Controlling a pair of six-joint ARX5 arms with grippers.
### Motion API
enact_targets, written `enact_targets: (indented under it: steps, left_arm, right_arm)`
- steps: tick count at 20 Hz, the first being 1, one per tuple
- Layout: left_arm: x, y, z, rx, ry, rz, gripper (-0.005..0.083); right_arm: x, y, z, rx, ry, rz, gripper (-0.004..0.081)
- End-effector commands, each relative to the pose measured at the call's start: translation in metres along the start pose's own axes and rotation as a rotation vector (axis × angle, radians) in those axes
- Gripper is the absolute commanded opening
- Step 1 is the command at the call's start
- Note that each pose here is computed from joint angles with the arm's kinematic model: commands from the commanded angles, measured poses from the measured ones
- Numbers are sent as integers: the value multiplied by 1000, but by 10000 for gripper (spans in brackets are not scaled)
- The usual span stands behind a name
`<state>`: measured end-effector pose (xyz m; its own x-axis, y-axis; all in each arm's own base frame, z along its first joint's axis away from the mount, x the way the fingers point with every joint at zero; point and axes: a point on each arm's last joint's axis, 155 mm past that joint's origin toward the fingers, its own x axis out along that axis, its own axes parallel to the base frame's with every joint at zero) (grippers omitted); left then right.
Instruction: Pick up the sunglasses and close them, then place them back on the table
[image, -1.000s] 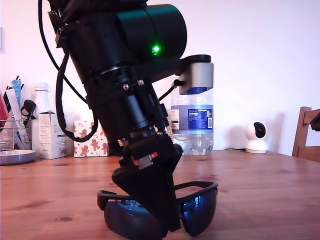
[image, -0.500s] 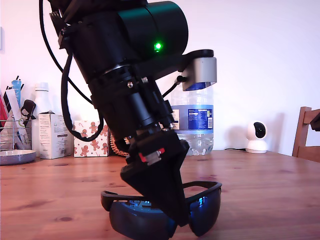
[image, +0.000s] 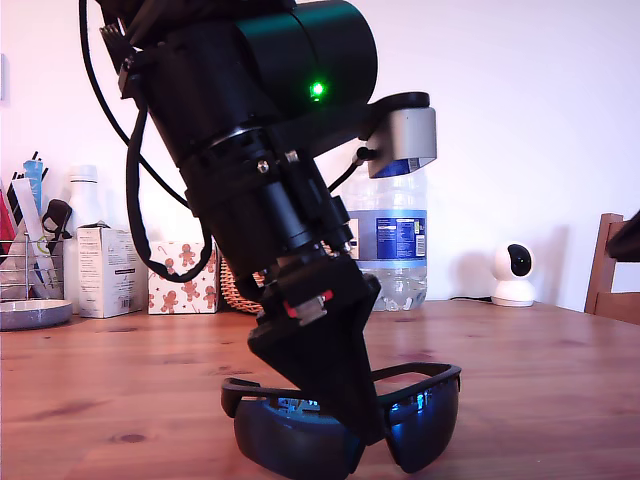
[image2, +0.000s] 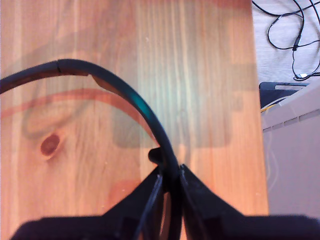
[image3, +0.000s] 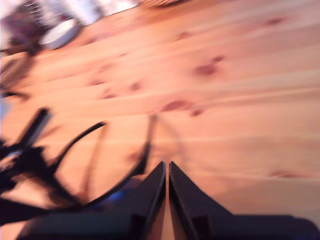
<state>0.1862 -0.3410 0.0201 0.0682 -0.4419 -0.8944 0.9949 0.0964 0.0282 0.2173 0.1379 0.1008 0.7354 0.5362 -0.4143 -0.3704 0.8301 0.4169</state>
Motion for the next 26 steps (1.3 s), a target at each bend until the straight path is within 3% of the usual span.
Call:
enact_targets:
  steps: [1, 12, 21, 23, 26]
  left_arm:
    - [-10, 0, 8, 25, -30, 11, -24]
    - [-65, -11, 23, 46, -141, 28, -24]
    - [-87, -24, 18, 13, -395, 123, -24]
    - [-86, -28, 12, 5, -423, 145, -24]
    - [-81, -39, 8, 11, -449, 153, -24]
  right_arm:
    - [0, 8, 1, 24, 3, 38, -12]
    - [-19, 62, 23, 245, 62, 313, -12]
    - [-8, 79, 17, 412, 232, 499, 148]
    - [-5, 84, 18, 454, 278, 551, 203]
    - [4, 87, 23, 476, 330, 589, 213]
